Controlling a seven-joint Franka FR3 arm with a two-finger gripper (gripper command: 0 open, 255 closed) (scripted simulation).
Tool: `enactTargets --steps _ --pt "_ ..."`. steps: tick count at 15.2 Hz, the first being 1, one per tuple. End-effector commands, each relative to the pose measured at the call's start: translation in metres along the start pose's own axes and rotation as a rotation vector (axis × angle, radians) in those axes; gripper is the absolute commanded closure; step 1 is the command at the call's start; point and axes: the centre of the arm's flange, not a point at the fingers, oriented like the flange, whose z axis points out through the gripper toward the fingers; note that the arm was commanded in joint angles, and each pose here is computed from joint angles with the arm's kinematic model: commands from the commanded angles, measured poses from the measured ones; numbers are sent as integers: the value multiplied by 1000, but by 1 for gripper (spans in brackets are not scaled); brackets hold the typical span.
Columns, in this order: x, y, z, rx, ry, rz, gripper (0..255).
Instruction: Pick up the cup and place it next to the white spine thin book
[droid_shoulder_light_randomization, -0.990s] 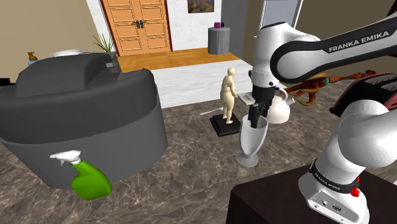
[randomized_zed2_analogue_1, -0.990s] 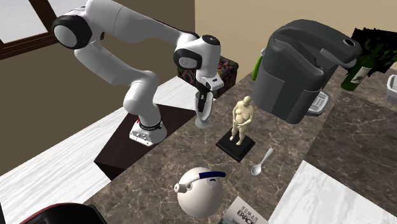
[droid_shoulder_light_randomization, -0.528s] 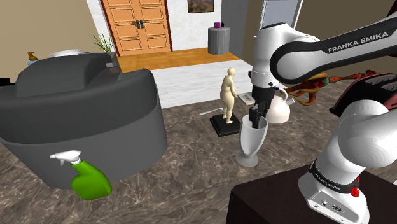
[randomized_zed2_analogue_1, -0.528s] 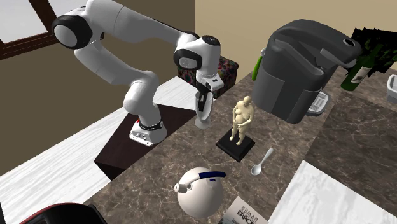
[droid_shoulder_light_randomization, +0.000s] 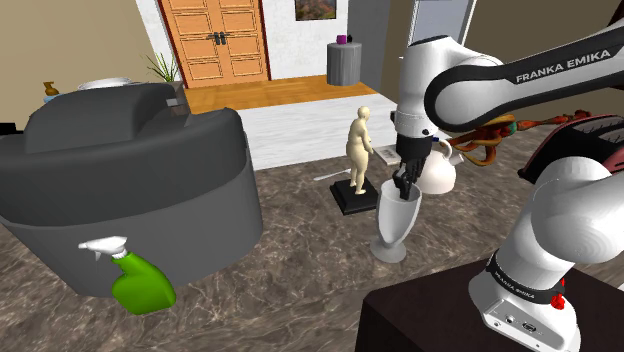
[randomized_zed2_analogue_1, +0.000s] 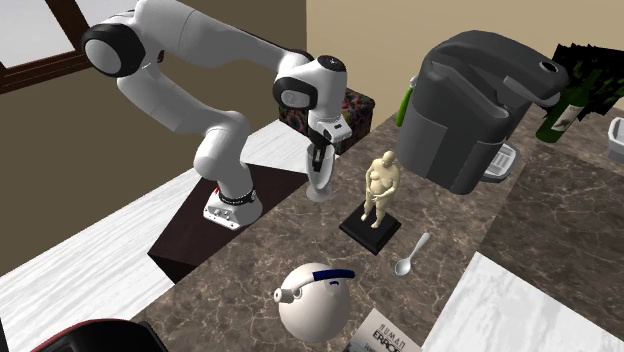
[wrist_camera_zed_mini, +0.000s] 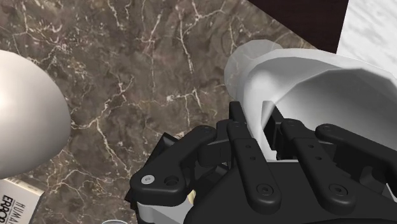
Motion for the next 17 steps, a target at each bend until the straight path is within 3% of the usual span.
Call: enactTargets --steps 1,17 --pt "0 0 0 0 0 0 255" --pt "-7 -1 -84 0 0 0 255"
